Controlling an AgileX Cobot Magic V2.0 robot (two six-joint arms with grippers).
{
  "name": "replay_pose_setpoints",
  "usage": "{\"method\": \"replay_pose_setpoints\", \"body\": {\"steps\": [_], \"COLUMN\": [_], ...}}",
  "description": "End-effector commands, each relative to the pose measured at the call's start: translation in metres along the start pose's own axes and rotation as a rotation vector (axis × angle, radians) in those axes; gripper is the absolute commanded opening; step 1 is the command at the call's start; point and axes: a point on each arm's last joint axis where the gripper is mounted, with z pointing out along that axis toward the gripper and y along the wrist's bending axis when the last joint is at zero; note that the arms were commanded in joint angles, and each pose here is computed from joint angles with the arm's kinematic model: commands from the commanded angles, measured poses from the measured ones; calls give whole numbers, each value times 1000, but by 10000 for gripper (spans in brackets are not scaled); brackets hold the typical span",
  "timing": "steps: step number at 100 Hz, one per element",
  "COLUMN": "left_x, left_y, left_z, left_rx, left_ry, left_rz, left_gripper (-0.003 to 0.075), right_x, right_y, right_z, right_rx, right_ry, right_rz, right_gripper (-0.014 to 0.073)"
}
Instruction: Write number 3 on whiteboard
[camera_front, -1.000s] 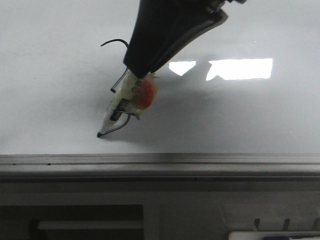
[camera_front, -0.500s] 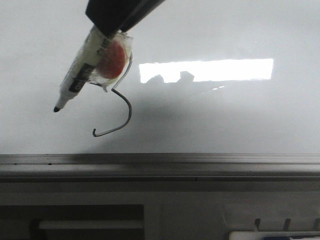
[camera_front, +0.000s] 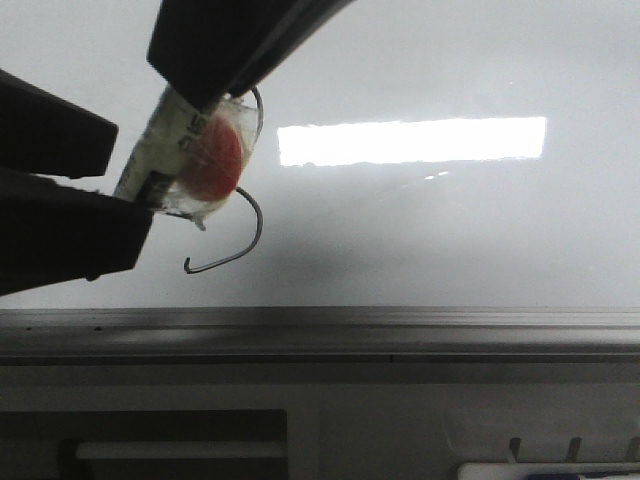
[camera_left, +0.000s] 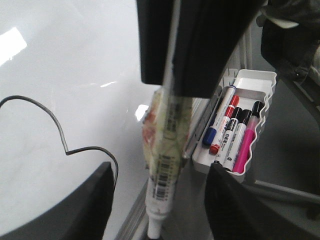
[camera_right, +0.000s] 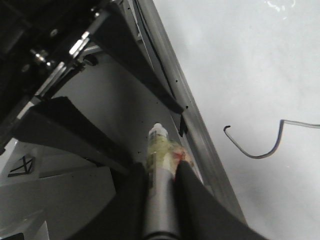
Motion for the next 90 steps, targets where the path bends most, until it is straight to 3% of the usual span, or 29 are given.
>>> {"method": "replay_pose_setpoints", "body": {"steps": [1,8,15,30,54,59,64,74,79,83,90], "left_x": [-19,-16,-15,-15,-15,-15,-15,-15,-15,-14,-12], "left_y": [3,3,2,2,2,2,2,3,5,8,15], "left_z": [3,7,10,10,10,10,10,10,10,10,9], "left_rx": [-4,3,6,9,8,8,7,-2,-20,-44,-98], "left_ry": [-124,-108,-96,-94,-97,-99,-99,-99,-98,-96,-95], "left_rz": [-40,-41,-45,-44,-44,-44,-48,-93,-175,-276,-453], "left_gripper": [375,370,314,-20,-21,-20,-21,-21,-21,-21,-21], "right_x": [-12,-13,-14,-14,-15,-15,-15,-16,-17,-18,-19], "right_y": [2,6,8,8,8,7,7,3,0,-4,-11], "right_z": [-17,-16,-16,-16,-16,-16,-16,-17,-20,-22,-31], "right_rx": [6,-1,-7,-6,-3,0,9,41,65,87,124], "right_ry": [-91,-96,-100,-102,-105,-103,-105,-120,-142,-164,-206], "right_rz": [7,-2,-9,-9,-10,-14,-21,-38,-43,-35,-22], "right_gripper": [-41,-41,-41,-41,-30,25,135,480,607,667,664]}}
